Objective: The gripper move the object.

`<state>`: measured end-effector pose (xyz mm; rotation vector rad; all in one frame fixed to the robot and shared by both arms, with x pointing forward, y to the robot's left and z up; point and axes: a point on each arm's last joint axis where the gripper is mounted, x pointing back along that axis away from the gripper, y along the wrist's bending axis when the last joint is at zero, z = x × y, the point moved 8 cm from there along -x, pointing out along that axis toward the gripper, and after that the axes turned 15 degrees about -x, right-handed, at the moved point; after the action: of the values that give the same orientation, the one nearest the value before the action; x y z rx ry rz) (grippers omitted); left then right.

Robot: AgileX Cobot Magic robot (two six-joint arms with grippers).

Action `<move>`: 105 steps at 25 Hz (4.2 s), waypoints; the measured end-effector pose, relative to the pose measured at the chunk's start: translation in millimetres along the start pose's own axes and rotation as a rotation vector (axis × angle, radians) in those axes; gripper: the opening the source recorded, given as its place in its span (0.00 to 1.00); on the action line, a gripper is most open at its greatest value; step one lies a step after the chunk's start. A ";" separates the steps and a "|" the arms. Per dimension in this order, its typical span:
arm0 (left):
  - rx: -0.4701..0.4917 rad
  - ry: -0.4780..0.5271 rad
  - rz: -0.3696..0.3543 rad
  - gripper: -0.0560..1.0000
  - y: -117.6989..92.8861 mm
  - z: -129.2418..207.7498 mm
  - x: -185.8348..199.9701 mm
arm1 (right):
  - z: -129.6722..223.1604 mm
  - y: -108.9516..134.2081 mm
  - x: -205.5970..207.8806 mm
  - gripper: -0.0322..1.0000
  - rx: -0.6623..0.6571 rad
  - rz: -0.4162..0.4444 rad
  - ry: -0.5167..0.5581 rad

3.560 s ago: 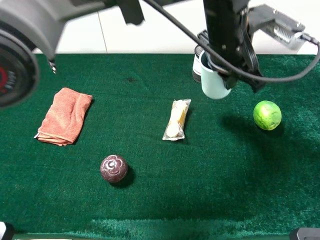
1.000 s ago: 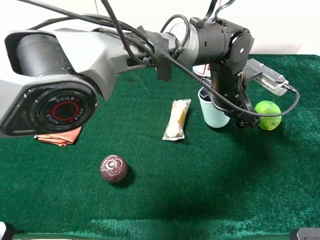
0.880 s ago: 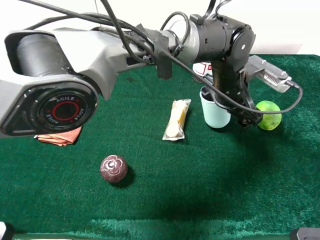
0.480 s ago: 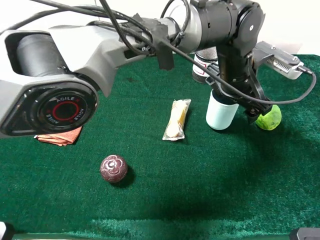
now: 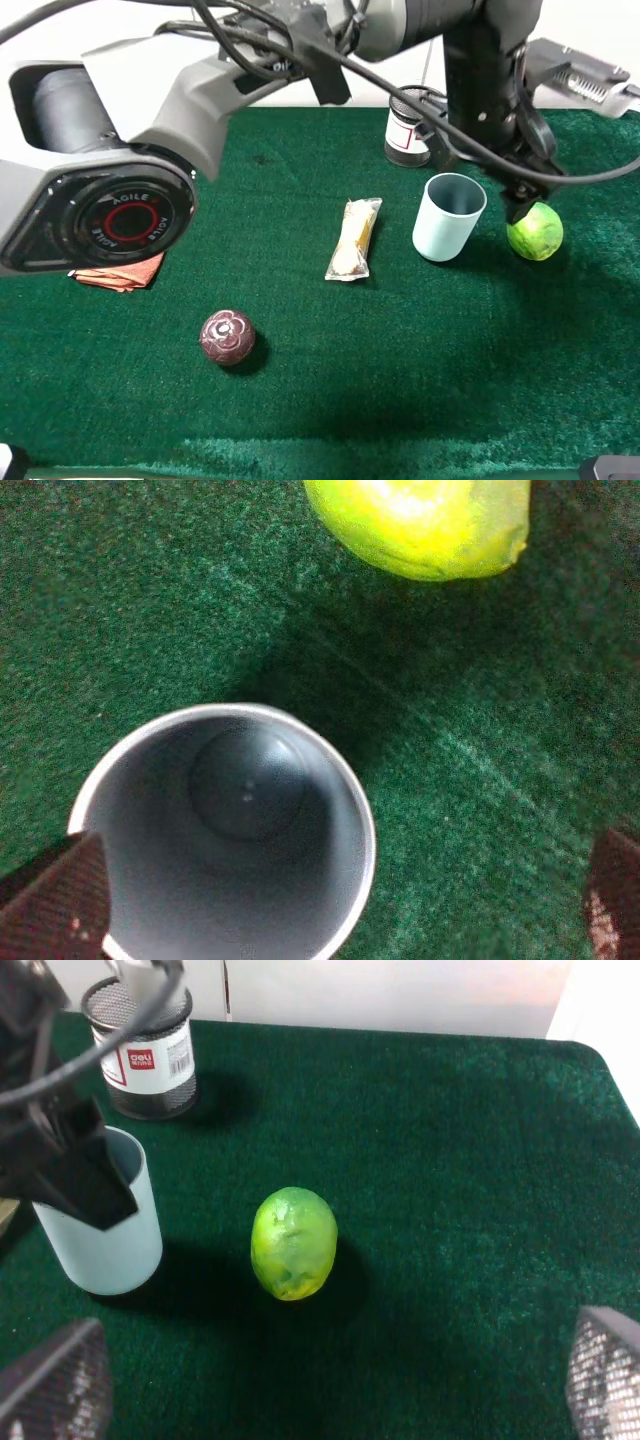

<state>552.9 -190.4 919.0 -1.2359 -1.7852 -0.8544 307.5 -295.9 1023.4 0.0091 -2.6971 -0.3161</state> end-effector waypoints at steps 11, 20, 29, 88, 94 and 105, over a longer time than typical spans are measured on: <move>0.015 -0.116 -0.068 0.99 12.1 -28.4 45.5 | 0.0 0.0 0.0 0.71 0.000 0.000 0.000; 0.017 -0.165 -0.119 0.99 19.5 -36.2 98.5 | 0.0 0.0 0.0 0.71 0.000 0.000 0.000; 0.074 -0.040 -0.127 1.00 37.2 20.6 144.3 | 0.0 0.0 0.0 0.71 0.000 0.000 0.000; 0.686 -0.283 -0.880 1.00 -73.4 435.8 339.5 | 0.1 0.0 0.0 0.71 0.000 0.000 0.000; 0.669 -0.320 -0.895 1.00 -78.7 433.9 341.8 | 0.1 0.0 0.0 0.71 0.000 0.000 0.000; 0.669 -0.320 -0.895 1.00 -78.7 433.9 341.8 | -0.1 0.0 0.0 0.71 0.000 0.000 -0.001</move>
<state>306.4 301.5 1011.8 -0.1006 -2.6349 -0.4166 307.5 -295.9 1023.5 0.0092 -2.6976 -0.3162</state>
